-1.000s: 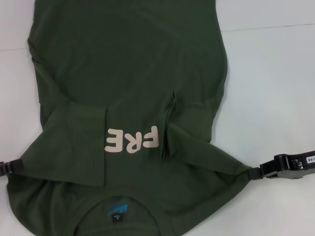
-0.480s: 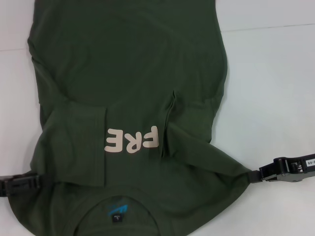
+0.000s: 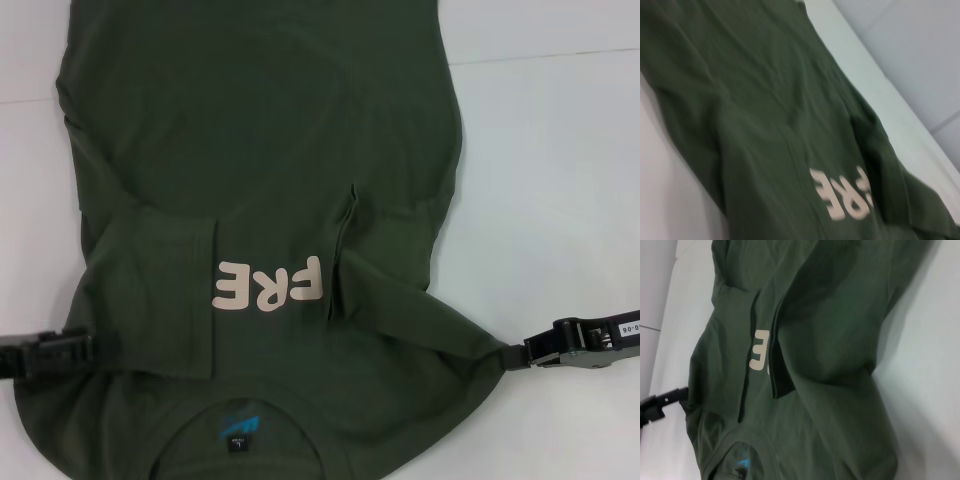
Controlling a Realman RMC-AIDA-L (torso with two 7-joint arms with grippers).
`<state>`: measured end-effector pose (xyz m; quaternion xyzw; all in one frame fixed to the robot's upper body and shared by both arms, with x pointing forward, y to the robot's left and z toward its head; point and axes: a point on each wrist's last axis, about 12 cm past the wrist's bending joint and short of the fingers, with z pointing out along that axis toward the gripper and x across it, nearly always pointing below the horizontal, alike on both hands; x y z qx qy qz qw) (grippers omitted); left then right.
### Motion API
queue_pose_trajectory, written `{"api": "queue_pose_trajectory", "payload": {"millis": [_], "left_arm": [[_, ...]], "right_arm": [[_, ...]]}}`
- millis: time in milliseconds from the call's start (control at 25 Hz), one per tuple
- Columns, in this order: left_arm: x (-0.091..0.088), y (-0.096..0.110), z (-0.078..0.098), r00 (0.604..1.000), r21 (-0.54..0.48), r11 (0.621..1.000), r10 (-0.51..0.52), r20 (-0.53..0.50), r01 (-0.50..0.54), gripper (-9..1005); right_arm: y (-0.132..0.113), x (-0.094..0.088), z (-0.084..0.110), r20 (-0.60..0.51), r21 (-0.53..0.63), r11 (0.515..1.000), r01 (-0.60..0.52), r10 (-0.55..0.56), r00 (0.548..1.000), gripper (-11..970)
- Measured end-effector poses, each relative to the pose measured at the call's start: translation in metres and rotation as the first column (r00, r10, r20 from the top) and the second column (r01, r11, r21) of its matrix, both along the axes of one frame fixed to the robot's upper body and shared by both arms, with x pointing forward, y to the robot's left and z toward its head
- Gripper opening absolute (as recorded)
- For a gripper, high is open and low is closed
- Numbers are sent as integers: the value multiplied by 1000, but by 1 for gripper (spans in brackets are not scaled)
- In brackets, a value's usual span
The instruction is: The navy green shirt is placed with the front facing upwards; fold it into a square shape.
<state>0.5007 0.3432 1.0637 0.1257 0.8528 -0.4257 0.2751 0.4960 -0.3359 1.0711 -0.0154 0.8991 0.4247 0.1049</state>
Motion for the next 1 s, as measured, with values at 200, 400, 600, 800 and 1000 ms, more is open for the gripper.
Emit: {"api": "queue_pose_trajectory", "payload": {"millis": [200, 400, 600, 800, 1000], "left_arm": [[2, 9, 4, 997, -8, 999, 52, 49, -52, 899], [1, 17, 5, 994, 10, 996, 86, 63, -87, 900], [-3, 28, 5, 990, 44, 991, 127, 63, -130, 892], [-6, 33, 0, 987, 77, 985, 150, 51, -154, 885], [-8, 33, -3, 991, 107, 985, 136, 13, -136, 877]], "right_arm": [[0, 1, 0, 1, -1, 1000, 1, -1, 1000, 29], [1, 1, -1, 0, 0, 1000, 3, -3, 1000, 29], [0, 0, -1, 0, -1, 1000, 3, -3, 1000, 27], [0, 0, -1, -1, 0, 1000, 2, -2, 1000, 27], [2, 2, 0, 2, 2, 1000, -3, 3, 1000, 27]]}}
